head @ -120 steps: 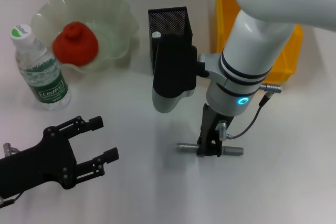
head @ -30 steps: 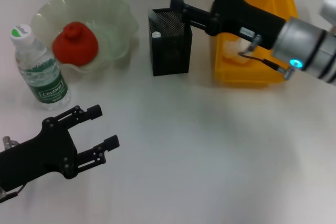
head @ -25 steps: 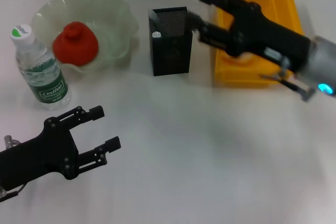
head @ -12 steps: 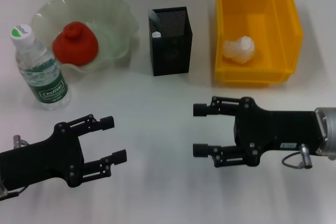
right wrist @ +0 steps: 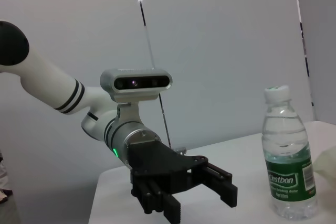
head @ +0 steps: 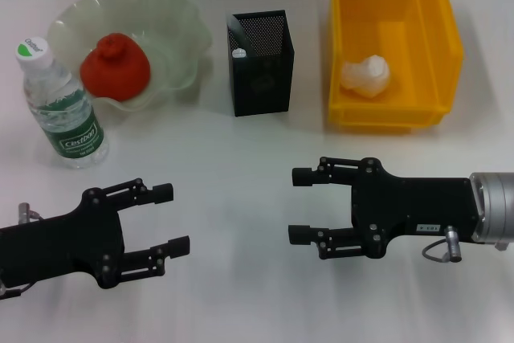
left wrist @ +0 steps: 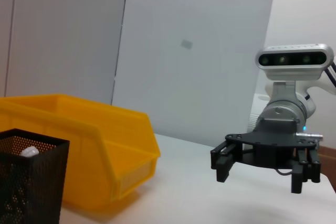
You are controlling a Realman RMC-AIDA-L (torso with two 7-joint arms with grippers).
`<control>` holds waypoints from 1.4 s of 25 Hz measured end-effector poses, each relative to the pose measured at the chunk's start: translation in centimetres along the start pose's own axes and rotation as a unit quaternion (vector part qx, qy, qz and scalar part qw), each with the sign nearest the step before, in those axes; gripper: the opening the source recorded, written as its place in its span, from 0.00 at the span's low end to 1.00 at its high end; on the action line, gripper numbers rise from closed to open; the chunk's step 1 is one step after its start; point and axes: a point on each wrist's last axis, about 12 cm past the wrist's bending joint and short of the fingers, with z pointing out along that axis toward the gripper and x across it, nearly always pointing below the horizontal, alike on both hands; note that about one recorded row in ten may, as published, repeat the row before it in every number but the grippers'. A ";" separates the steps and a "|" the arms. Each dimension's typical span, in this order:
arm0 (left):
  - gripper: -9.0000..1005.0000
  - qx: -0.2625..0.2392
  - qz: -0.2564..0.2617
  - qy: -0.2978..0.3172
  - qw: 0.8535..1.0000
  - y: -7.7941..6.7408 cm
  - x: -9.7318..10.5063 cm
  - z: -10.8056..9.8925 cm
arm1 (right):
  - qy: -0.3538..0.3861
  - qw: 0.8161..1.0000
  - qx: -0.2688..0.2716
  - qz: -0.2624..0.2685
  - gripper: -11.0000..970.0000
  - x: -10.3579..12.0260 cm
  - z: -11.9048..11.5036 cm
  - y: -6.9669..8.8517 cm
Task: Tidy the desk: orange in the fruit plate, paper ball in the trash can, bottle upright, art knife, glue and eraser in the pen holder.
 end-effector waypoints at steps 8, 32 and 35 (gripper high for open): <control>0.76 0.005 0.002 0.006 1.000 0.2 -0.2 -0.1 | 0.001 1.000 -0.002 0.000 0.80 0.0 0.3 0.0; 0.76 0.010 0.004 0.011 1.000 0.3 -0.3 -0.4 | -0.001 1.000 -0.006 -0.003 0.80 -0.1 0.5 0.0; 0.76 0.010 0.004 0.011 1.000 0.3 -0.4 -0.4 | 0.000 1.000 -0.006 -0.003 0.79 -0.1 0.5 0.0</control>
